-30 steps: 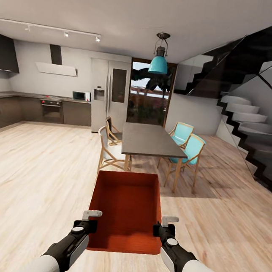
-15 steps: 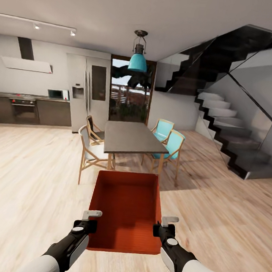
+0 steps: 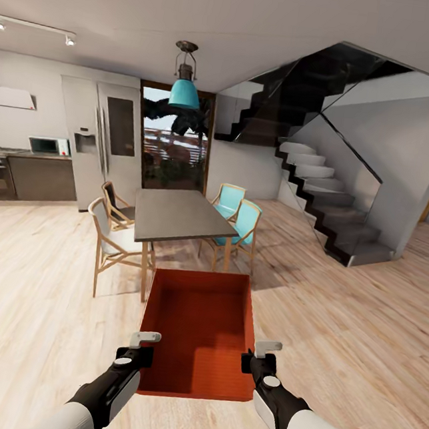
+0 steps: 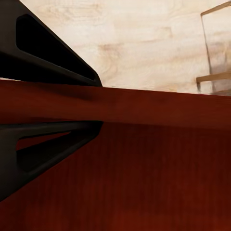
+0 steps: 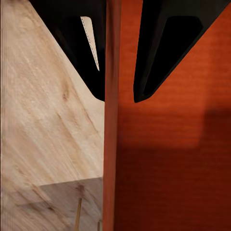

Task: Move the two storage containers from the living room to the garage. In the garage, place one container on the floor and stack the other container on top of it (either order is fine).

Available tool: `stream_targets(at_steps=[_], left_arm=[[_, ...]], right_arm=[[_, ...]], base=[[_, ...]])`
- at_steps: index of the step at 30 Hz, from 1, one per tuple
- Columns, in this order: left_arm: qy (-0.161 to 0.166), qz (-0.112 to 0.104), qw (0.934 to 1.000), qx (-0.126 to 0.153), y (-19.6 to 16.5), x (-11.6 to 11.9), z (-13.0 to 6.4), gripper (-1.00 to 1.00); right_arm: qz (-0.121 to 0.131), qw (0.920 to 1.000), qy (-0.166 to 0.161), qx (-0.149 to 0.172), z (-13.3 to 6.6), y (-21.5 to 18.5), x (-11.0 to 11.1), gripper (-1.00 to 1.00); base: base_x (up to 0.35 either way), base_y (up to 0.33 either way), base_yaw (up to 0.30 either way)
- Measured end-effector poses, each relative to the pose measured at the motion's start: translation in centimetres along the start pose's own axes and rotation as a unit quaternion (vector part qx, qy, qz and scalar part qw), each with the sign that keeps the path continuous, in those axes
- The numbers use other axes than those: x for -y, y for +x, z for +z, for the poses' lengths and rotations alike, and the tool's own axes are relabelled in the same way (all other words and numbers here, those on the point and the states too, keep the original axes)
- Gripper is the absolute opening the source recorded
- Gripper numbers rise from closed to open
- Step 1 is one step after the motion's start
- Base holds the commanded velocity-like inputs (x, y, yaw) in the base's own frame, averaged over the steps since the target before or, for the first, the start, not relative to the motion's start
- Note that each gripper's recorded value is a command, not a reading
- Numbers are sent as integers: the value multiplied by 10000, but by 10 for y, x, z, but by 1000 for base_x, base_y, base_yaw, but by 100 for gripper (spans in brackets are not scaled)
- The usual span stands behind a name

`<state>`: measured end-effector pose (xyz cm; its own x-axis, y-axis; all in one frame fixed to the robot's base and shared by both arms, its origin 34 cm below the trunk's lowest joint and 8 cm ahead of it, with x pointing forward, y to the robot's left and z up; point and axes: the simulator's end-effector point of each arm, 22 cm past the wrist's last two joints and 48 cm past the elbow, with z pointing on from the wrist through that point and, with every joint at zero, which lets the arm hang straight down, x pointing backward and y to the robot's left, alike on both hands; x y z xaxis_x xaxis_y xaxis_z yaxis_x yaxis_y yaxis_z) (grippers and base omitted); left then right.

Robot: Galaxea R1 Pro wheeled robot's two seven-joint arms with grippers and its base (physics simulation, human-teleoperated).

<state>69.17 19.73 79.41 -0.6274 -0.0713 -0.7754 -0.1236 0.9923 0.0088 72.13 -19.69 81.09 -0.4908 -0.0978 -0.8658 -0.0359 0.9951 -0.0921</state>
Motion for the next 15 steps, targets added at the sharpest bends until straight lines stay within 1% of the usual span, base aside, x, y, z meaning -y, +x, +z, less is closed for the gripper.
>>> stream_targets(at_steps=[15], left_arm=[[0,-3,10000,0,0,0,0,-100]], right_arm=[[-3,10000,-1,1,0,0,0,-100]], base=[[0,0,-290]])
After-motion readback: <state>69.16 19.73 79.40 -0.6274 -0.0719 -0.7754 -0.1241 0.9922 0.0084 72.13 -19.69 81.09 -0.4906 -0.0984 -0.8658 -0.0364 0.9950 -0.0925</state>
